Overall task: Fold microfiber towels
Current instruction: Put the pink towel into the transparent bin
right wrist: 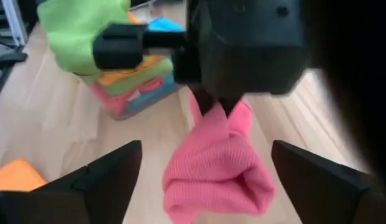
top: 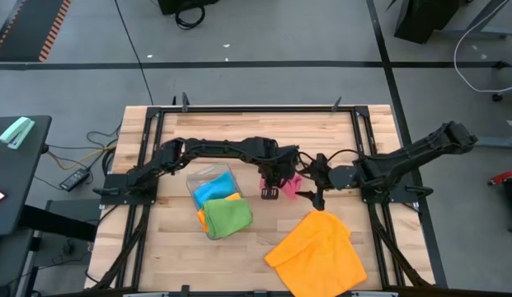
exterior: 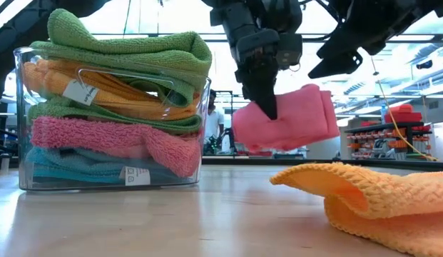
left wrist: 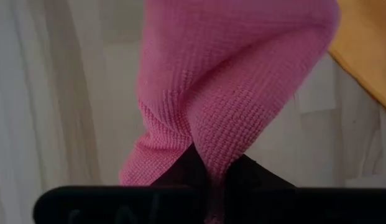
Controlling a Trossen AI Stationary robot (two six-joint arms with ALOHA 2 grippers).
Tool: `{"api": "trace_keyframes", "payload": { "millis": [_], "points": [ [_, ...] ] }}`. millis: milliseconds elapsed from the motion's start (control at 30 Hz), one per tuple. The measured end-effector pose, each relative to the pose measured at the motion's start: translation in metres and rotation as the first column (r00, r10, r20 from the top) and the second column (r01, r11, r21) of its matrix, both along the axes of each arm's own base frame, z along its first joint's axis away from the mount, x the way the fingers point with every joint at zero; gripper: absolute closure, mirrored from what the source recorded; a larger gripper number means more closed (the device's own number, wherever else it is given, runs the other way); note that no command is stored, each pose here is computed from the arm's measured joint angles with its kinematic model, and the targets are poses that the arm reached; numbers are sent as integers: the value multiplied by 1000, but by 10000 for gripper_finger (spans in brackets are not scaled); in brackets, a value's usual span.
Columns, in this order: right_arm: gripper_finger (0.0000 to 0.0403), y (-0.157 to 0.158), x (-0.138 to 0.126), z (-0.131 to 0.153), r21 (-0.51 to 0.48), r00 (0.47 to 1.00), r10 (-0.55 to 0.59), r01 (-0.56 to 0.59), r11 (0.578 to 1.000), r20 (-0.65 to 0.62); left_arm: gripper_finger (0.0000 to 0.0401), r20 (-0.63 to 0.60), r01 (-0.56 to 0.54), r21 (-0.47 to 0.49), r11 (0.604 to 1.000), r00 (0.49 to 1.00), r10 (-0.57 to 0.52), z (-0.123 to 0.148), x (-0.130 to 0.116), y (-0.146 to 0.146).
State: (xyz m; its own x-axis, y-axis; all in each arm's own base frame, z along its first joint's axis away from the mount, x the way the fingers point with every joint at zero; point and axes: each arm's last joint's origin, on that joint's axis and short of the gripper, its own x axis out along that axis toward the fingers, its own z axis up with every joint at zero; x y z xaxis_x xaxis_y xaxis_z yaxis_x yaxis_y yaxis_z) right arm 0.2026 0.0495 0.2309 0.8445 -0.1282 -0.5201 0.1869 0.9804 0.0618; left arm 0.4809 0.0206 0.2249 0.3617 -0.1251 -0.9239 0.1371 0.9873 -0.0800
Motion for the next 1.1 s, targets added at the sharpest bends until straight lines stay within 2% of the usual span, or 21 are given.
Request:
{"api": "trace_keyframes", "payload": {
  "millis": [167, 333, 433, 567, 800, 967, 1100],
  "points": [
    [20, -1, 4, 5, -58, 998, 28, -24, 998, 60, 368, 10, -68, -27, 997, 998, 68, 11, -4, 1],
    [26, 0, 7, 7, -131, 994, 74, -63, 989, 80, 380, 37, -104, -54, 993, 994, 106, 19, -4, 1],
    [33, 3, 12, 8, -145, 986, 131, -115, 983, 105, 372, 57, -117, -62, 991, 991, 120, 25, -5, 1],
    [39, 5, 20, 0, -155, 986, 145, -132, 979, 77, 366, 59, -122, -64, 990, 990, 126, 25, -5, 1],
    [40, 1, 17, -21, -80, 995, 53, -60, 995, -87, 380, 86, -118, -65, 991, 989, 123, 34, -7, 1],
    [41, -8, 10, -18, -100, 993, -5, -7, 995, -117, 367, 108, -121, -67, 990, 986, 128, 40, -8, 3],
    [41, -14, 11, -18, -101, 993, -33, 22, 995, -109, 376, 133, -125, -71, 990, 982, 134, 43, -7, 3]
  ]
}}
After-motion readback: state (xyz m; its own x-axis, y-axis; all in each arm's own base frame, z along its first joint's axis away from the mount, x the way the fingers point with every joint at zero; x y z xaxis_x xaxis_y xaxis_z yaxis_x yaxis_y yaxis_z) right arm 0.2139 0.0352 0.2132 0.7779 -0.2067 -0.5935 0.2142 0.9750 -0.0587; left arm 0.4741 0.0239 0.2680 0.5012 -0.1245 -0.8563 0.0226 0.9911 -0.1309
